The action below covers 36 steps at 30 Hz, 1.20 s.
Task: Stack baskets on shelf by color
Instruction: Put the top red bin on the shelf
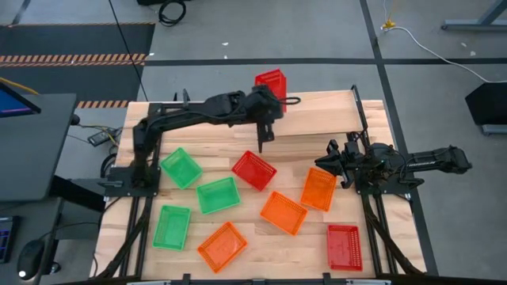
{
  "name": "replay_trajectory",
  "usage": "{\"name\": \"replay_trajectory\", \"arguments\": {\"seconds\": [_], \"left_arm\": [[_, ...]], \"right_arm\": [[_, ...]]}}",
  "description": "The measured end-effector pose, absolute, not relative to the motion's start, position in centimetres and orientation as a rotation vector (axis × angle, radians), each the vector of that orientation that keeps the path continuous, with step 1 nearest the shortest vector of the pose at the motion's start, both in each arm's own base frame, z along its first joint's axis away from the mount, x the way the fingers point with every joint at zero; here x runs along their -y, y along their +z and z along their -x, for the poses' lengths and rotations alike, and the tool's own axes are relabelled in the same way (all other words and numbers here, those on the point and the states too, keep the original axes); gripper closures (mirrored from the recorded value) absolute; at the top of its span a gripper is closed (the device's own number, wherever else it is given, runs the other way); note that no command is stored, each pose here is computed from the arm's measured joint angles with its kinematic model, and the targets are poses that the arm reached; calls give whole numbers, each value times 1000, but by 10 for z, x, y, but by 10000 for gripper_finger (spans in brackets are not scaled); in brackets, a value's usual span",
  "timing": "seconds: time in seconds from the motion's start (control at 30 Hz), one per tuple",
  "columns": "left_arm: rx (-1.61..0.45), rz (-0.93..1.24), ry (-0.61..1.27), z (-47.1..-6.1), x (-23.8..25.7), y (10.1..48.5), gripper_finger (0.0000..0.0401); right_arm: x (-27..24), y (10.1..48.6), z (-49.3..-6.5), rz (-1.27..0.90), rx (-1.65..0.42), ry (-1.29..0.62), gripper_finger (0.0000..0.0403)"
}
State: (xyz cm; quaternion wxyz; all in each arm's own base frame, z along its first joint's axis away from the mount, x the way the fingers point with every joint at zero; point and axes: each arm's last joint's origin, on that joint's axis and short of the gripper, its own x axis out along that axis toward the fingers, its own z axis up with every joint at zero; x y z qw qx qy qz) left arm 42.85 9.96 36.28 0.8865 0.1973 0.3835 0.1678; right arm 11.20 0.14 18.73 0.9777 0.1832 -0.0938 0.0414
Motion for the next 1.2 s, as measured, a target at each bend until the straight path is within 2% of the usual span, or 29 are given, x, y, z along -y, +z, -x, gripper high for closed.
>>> {"name": "replay_trajectory", "arguments": {"seconds": [0.53, 0.7, 1.2], "left_arm": [[-931, -316, 339, -463, -100, 313, 392], [-920, -319, 340, -464, -99, 313, 390], [-895, -299, 358, -466, -100, 315, 314]], "right_arm": [[-2, 187, -112, -368, 185, 96, 342], [-2, 187, -112, -367, 182, 109, 342], [-2, 187, -112, -367, 182, 109, 342]]}}
